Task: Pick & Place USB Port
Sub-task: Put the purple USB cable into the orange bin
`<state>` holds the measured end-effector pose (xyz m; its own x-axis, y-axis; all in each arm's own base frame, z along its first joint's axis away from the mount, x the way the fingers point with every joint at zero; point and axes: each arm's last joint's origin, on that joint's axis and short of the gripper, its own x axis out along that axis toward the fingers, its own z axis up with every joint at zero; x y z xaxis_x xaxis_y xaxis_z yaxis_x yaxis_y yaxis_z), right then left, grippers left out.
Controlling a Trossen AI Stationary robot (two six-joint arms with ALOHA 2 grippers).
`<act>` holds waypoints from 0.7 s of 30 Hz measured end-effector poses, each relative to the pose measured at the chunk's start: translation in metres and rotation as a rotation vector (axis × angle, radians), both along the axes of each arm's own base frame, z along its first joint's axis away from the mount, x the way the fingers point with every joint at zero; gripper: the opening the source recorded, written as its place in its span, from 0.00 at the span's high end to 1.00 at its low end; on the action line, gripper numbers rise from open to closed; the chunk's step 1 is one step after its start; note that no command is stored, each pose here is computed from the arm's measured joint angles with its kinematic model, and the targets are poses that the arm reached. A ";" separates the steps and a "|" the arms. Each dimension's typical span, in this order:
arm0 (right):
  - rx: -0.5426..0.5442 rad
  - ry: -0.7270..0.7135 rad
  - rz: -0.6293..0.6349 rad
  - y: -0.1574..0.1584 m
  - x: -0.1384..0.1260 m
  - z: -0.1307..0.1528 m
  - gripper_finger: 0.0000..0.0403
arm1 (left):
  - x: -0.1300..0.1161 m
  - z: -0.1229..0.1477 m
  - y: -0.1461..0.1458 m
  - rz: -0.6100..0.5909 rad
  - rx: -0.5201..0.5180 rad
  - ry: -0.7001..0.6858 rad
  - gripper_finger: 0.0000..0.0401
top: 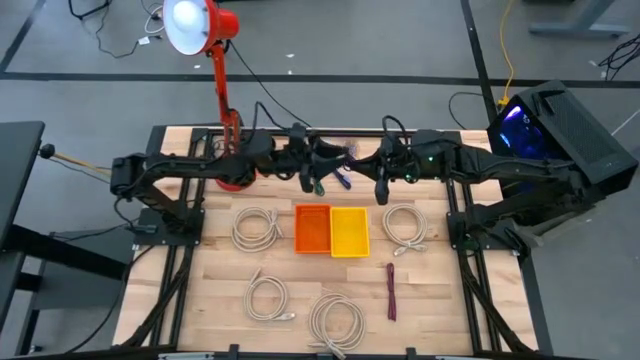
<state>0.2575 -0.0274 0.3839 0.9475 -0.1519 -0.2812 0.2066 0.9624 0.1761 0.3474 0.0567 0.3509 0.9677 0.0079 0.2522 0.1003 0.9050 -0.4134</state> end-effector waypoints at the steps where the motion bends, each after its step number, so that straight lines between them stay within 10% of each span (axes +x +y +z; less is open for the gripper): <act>1: -0.001 0.000 -0.003 0.000 0.000 0.000 0.99 | 0.001 -0.002 0.000 0.000 0.001 0.018 0.54; 16: 0.023 0.006 0.015 0.008 0.000 -0.001 0.99 | 0.000 -0.002 0.005 0.024 0.017 0.028 0.54; 21: 0.023 0.012 0.019 0.009 0.000 -0.001 0.99 | 0.000 -0.002 0.006 0.030 0.022 0.028 0.68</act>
